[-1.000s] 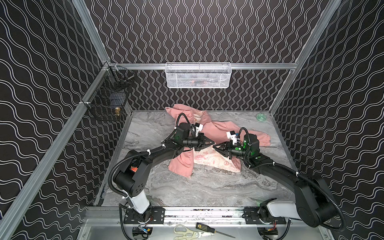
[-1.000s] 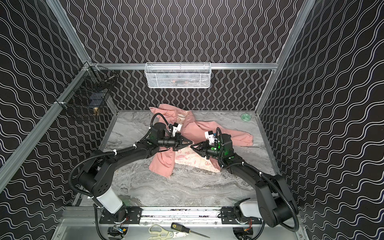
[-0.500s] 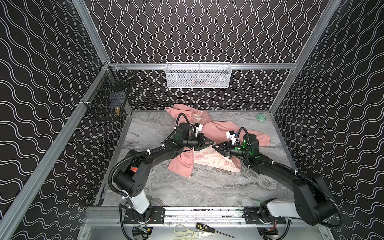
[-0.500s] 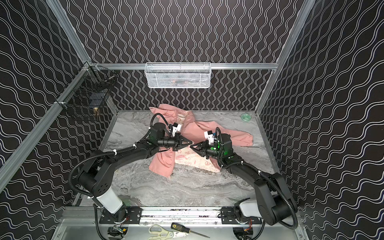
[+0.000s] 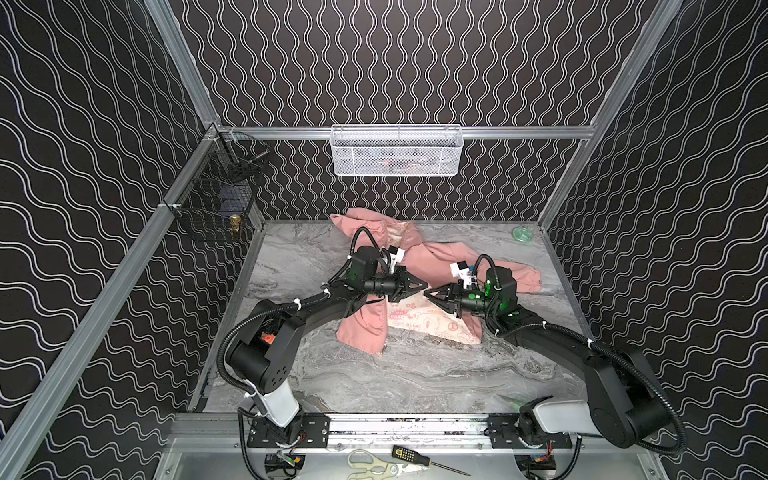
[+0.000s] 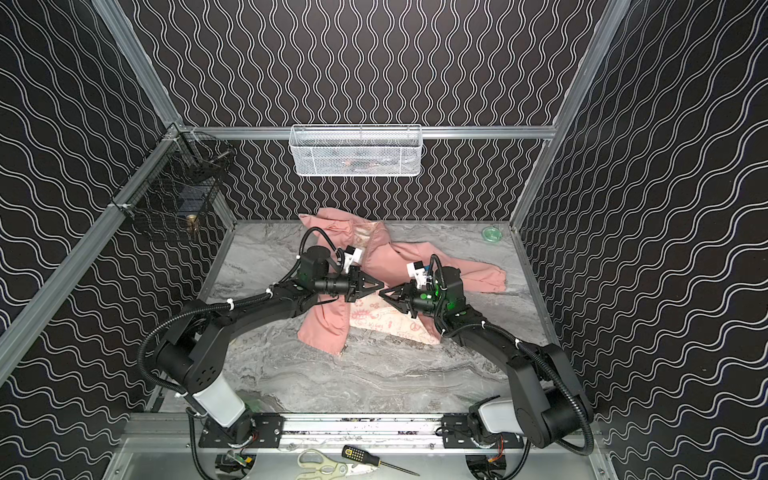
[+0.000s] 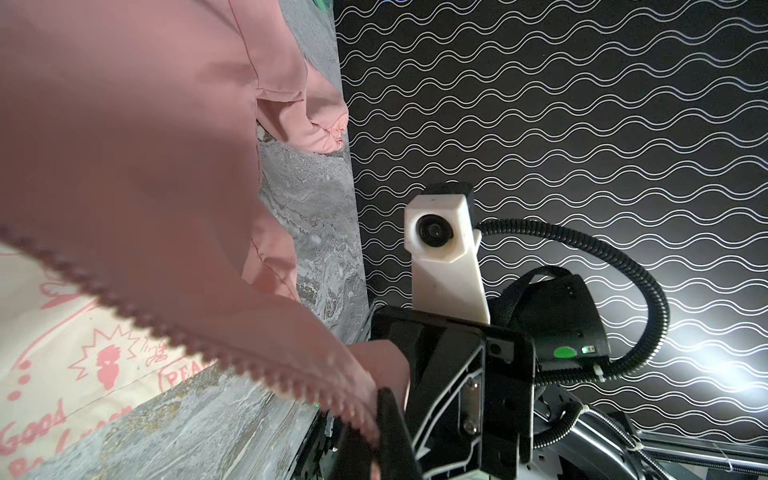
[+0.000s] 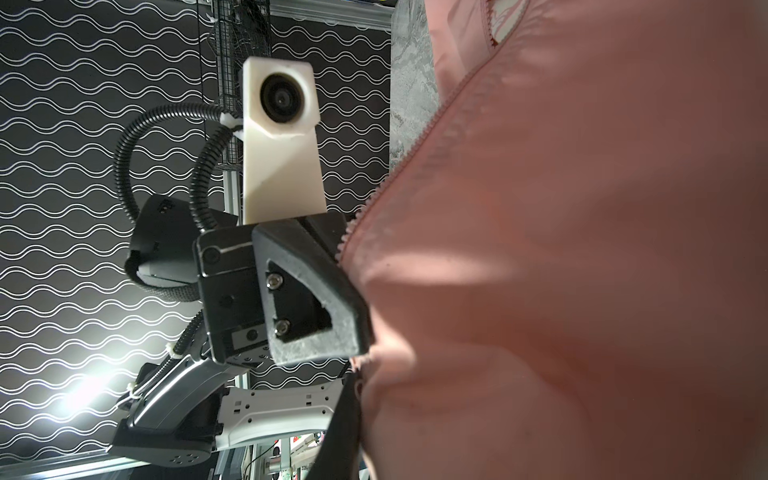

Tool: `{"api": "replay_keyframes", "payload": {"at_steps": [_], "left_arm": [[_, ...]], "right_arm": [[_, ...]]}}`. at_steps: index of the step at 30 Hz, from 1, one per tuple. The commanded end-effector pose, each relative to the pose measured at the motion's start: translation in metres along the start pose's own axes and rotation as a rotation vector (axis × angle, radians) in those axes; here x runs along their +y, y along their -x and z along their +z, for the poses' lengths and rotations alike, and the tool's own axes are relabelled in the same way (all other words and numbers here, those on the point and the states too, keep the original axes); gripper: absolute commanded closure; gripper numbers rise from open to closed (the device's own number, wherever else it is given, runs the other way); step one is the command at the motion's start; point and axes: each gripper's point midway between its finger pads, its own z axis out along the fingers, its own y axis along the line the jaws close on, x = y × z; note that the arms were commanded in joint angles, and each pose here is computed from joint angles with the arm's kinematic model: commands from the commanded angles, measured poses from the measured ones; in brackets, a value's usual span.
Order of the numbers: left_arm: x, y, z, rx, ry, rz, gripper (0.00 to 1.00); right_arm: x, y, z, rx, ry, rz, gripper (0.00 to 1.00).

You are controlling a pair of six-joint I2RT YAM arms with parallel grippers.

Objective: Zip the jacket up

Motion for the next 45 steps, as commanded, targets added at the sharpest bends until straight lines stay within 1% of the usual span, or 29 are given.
{"api": "replay_keyframes", "payload": {"at_steps": [1, 6, 9, 11, 15, 17, 19, 22, 26, 29, 32, 35, 36, 38, 40, 42, 44, 45], "left_arm": [[-0.009, 0.001, -0.002, 0.001, -0.030, 0.015, 1.00], [-0.008, 0.002, -0.004, -0.003, -0.024, 0.015, 1.00], [-0.008, 0.002, -0.005, -0.007, -0.015, 0.017, 0.89], [-0.007, 0.003, -0.007, -0.014, -0.006, 0.018, 0.79], [-0.003, 0.006, -0.017, -0.044, 0.046, 0.023, 0.68], [0.002, 0.008, -0.027, -0.060, 0.107, 0.035, 0.65], [0.011, 0.010, -0.042, -0.085, 0.178, 0.034, 0.64], [0.026, 0.010, -0.068, -0.118, 0.312, 0.055, 0.65], [0.044, -0.002, -0.107, -0.158, 0.536, 0.125, 0.66], [0.052, -0.012, -0.134, -0.203, 0.648, 0.154, 0.66], [0.057, -0.018, -0.162, -0.253, 0.753, 0.170, 0.67], [0.056, -0.021, -0.189, -0.330, 0.829, 0.186, 0.72], [0.056, -0.022, -0.196, -0.353, 0.846, 0.187, 0.73], [0.056, -0.025, -0.208, -0.404, 0.867, 0.187, 0.74], [0.055, -0.028, -0.211, -0.426, 0.852, 0.181, 0.72], [0.057, -0.034, -0.205, -0.394, 0.819, 0.159, 0.67], [0.064, -0.047, -0.191, -0.304, 0.772, 0.102, 0.65], [0.071, -0.053, -0.184, -0.264, 0.756, 0.065, 0.66]], "right_arm": [[0.012, 0.001, 0.001, -0.003, 0.040, -0.037, 0.91], [0.015, -0.001, 0.002, 0.004, 0.043, -0.043, 0.96], [0.014, -0.002, 0.003, 0.006, 0.034, -0.044, 0.99], [0.013, -0.002, 0.003, 0.004, 0.024, -0.049, 1.00], [0.007, -0.001, 0.003, -0.002, -0.018, -0.052, 1.00], [0.004, 0.000, 0.002, -0.006, -0.049, -0.058, 1.00], [0.000, 0.001, 0.001, -0.011, -0.095, -0.070, 1.00], [-0.013, 0.006, -0.006, -0.040, -0.217, -0.096, 1.00], [-0.041, 0.019, -0.026, -0.093, -0.485, -0.125, 1.00], [-0.058, 0.029, -0.048, -0.134, -0.691, -0.146, 1.00], [-0.067, 0.044, -0.077, -0.221, -0.879, -0.151, 1.00], [-0.073, 0.055, -0.107, -0.316, -1.034, -0.130, 1.00], [-0.073, 0.058, -0.115, -0.343, -1.067, -0.122, 1.00], [-0.070, 0.062, -0.127, -0.398, -1.099, -0.125, 1.00], [-0.067, 0.062, -0.142, -0.475, -1.123, -0.096, 1.00], [-0.059, 0.067, -0.138, -0.495, -1.058, -0.142, 1.00], [-0.052, 0.062, -0.126, -0.437, -0.946, -0.156, 1.00], [-0.047, 0.059, -0.118, -0.409, -0.887, -0.174, 1.00]]}}
